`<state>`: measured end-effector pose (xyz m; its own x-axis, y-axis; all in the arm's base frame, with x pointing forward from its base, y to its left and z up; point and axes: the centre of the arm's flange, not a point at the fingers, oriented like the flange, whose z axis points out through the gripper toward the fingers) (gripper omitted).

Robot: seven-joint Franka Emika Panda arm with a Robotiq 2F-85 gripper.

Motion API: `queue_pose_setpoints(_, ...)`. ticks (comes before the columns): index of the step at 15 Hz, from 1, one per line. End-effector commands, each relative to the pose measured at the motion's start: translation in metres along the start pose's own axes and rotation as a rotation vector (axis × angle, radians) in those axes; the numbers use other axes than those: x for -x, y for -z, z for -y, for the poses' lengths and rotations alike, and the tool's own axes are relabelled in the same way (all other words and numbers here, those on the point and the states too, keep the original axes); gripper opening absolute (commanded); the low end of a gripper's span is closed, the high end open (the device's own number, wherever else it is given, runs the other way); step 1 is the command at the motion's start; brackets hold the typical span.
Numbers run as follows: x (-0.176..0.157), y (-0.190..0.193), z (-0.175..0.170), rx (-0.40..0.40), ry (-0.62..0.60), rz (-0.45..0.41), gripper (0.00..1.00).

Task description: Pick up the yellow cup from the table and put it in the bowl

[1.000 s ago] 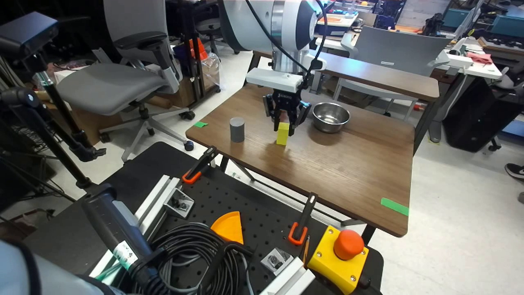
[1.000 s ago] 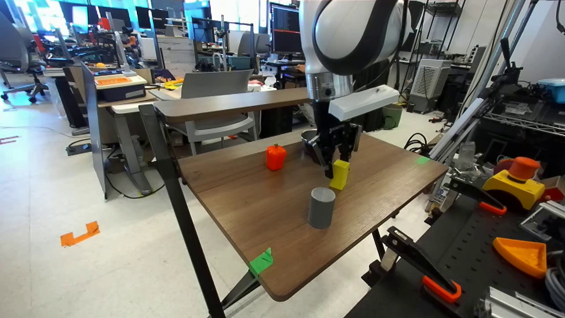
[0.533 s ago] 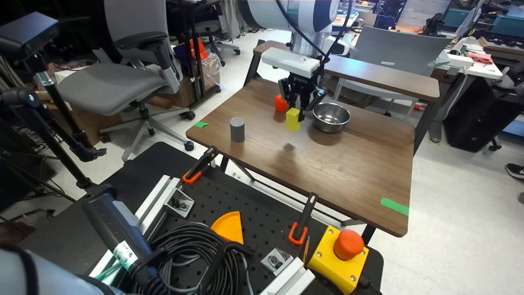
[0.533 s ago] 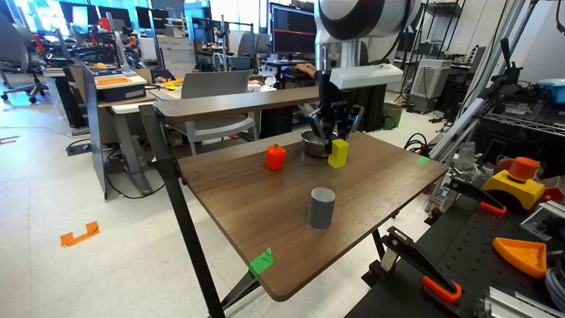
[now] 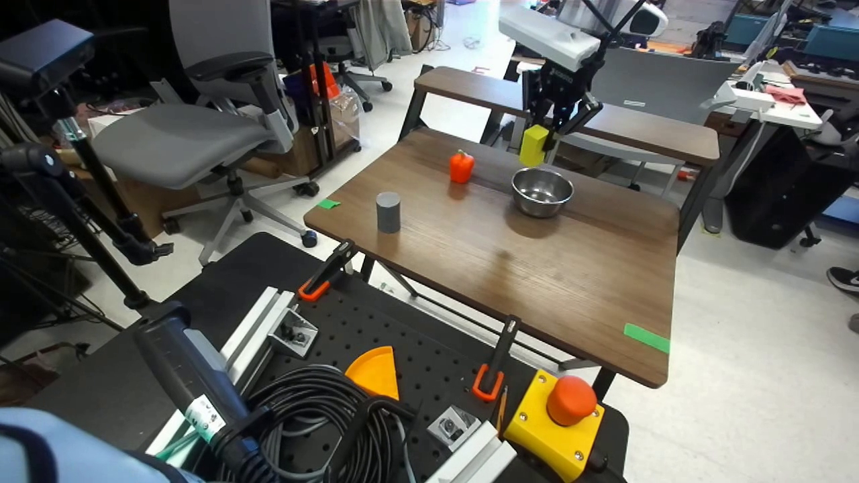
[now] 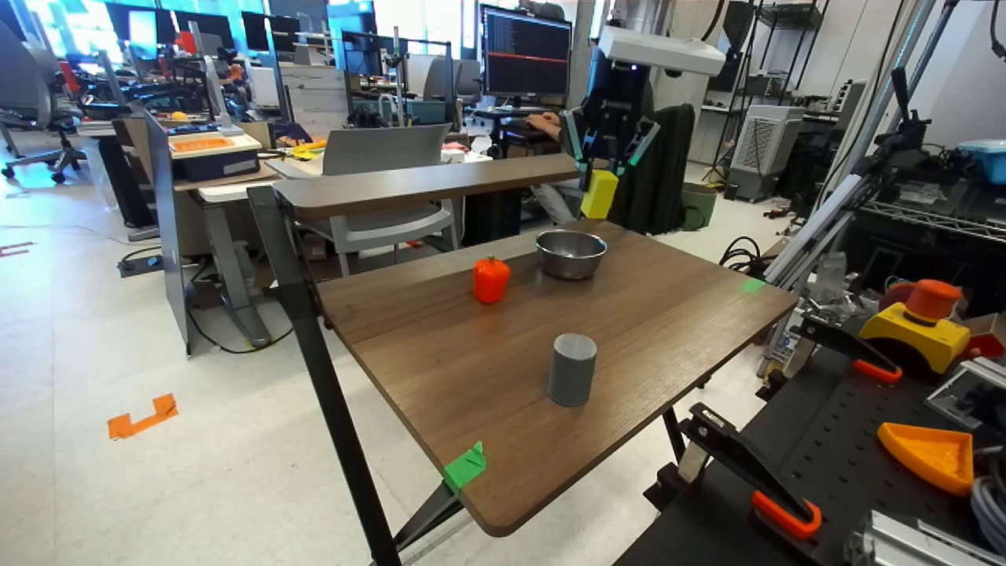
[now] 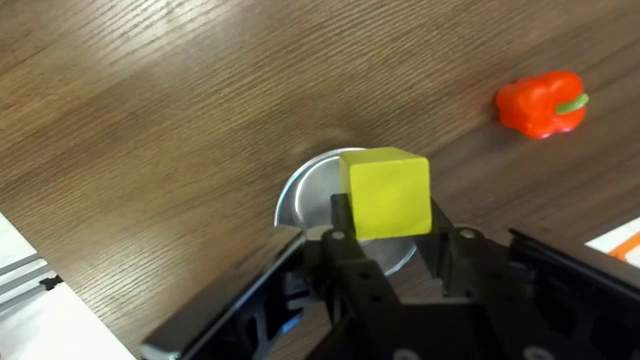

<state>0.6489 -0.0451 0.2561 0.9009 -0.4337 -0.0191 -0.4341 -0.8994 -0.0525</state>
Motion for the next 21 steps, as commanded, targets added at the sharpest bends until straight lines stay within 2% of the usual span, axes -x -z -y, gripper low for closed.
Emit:
queue_pose_setpoints(1,-0.041,0.005,0.003,-0.036,-0.07,0.035,0.09)
queue_pose_setpoints(5,-0.073,-0.01,0.001,-0.019,-0.133,0.057,0.09)
queue_pose_setpoints(10,-0.103,-0.053,0.006,0.025,-0.21,0.099,0.09)
queue_pose_setpoints(16,-0.118,-0.097,0.018,0.069,-0.25,0.156,0.09)
queue_pose_setpoints(21,-0.12,-0.119,0.025,0.096,-0.264,0.178,0.09)
